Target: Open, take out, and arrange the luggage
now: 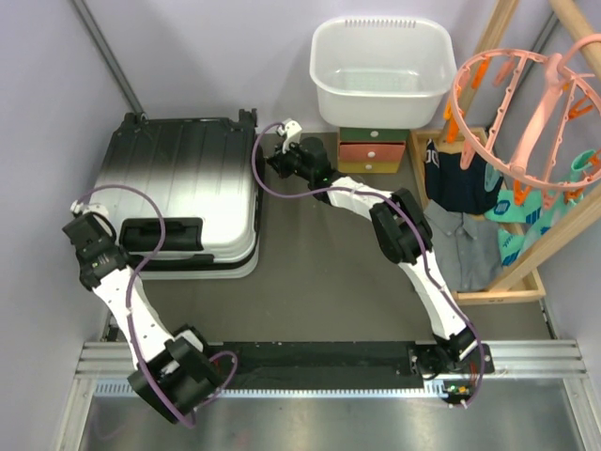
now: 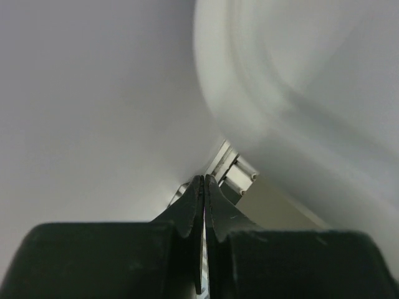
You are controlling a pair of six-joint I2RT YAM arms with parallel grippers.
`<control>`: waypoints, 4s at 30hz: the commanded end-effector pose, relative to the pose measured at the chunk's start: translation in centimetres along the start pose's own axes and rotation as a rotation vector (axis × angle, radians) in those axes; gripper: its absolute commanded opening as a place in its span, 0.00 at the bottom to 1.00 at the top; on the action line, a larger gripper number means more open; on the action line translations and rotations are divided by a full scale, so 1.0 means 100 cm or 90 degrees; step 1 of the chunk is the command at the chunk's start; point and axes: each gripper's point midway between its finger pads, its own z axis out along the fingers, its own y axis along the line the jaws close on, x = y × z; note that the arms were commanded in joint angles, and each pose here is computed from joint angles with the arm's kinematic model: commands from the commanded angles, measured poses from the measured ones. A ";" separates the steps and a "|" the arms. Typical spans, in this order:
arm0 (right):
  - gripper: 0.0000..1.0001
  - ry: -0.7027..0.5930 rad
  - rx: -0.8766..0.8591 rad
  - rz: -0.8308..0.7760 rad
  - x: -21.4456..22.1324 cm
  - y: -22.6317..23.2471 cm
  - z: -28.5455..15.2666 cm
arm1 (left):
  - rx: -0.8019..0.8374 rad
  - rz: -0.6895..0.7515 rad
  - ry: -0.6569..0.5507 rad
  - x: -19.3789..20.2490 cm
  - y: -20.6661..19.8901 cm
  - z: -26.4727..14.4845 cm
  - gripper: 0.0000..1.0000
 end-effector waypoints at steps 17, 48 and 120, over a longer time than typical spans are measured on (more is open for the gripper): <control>0.00 -0.055 -0.056 -0.015 -0.079 0.046 -0.028 | 0.152 -0.012 -0.157 -0.140 -0.078 0.097 0.01; 0.00 -0.007 -0.057 0.063 -0.043 0.041 -0.026 | 0.547 0.148 -0.323 -0.326 -0.443 -0.126 0.75; 0.00 0.092 -0.027 0.266 0.040 0.055 -0.162 | 0.842 0.595 -0.092 -0.037 -0.333 -0.209 0.00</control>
